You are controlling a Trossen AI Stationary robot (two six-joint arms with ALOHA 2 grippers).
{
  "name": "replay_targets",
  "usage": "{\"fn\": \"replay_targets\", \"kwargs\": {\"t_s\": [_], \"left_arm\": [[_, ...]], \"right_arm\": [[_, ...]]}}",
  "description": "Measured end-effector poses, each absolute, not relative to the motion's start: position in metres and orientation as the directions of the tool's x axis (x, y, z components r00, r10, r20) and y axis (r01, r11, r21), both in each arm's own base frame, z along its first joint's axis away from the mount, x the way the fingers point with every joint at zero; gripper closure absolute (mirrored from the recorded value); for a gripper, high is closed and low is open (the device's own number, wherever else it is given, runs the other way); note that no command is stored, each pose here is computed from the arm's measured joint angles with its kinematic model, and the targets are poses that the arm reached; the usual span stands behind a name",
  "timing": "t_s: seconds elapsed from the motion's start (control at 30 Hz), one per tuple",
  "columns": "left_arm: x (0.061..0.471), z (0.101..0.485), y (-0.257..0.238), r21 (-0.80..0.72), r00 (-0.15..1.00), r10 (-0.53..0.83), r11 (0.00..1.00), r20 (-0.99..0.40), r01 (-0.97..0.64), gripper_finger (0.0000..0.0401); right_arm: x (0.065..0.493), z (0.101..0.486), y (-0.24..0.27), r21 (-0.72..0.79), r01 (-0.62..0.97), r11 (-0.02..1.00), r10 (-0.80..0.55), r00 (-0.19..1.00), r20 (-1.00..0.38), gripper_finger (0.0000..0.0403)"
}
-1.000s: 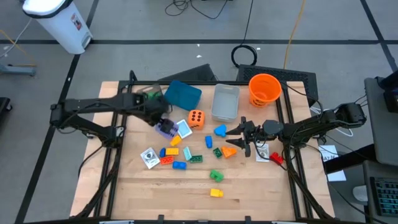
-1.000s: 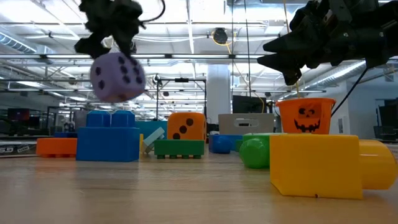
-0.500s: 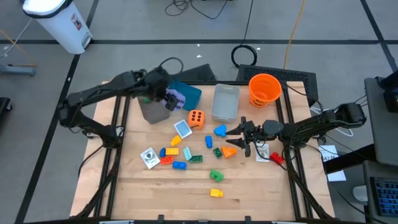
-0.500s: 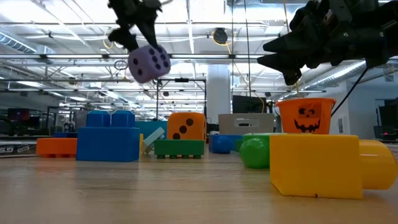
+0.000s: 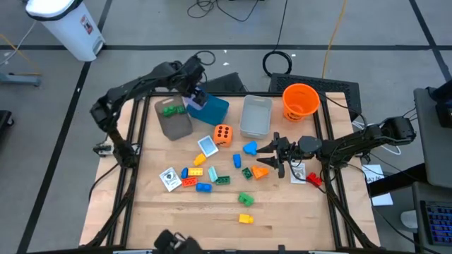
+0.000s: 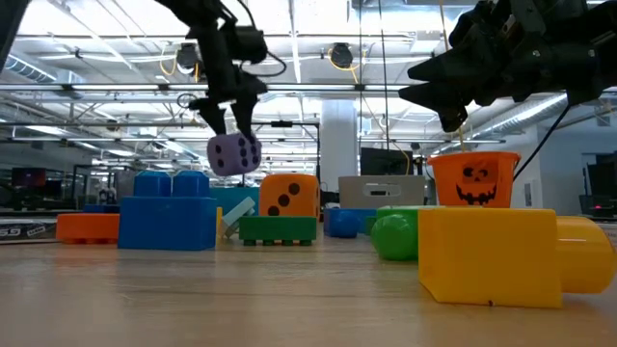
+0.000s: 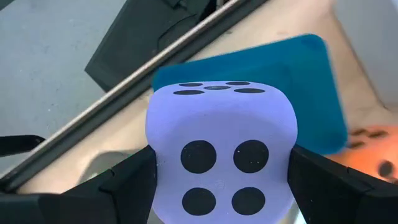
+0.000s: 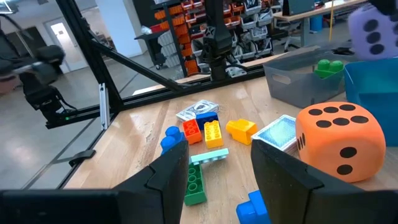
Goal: Pick & Place Toys
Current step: Put the purple dice into the blue bin
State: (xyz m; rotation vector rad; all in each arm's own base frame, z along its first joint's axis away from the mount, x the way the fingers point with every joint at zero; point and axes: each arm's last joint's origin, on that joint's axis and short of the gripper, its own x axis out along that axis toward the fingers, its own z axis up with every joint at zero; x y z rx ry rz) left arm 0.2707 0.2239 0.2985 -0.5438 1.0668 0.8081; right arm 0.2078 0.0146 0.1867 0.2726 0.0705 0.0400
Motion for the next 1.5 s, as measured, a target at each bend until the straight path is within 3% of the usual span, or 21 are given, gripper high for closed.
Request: {"fn": "replay_targets", "kwargs": {"t_s": [0.4,0.83,1.5], "left_arm": [[0.282,0.273,0.261,-0.026,0.214,0.269,0.565,-0.939,-0.825,0.0087],[0.288,0.261,0.256,0.027,0.115,0.245,0.509,-0.963,-0.86,0.0087],[0.29,0.257,0.254,0.03,0.099,0.236,0.489,-0.967,-0.872,0.0086]], "right_arm": [[0.208,0.187,0.015,0.27,-0.03,0.962,0.049,0.997,-0.064,0.0236],[0.208,0.187,0.015,0.27,-0.03,0.962,0.049,0.997,-0.064,0.0236],[0.208,0.187,0.015,0.27,-0.03,0.962,0.049,0.997,-0.064,0.0236]]}}
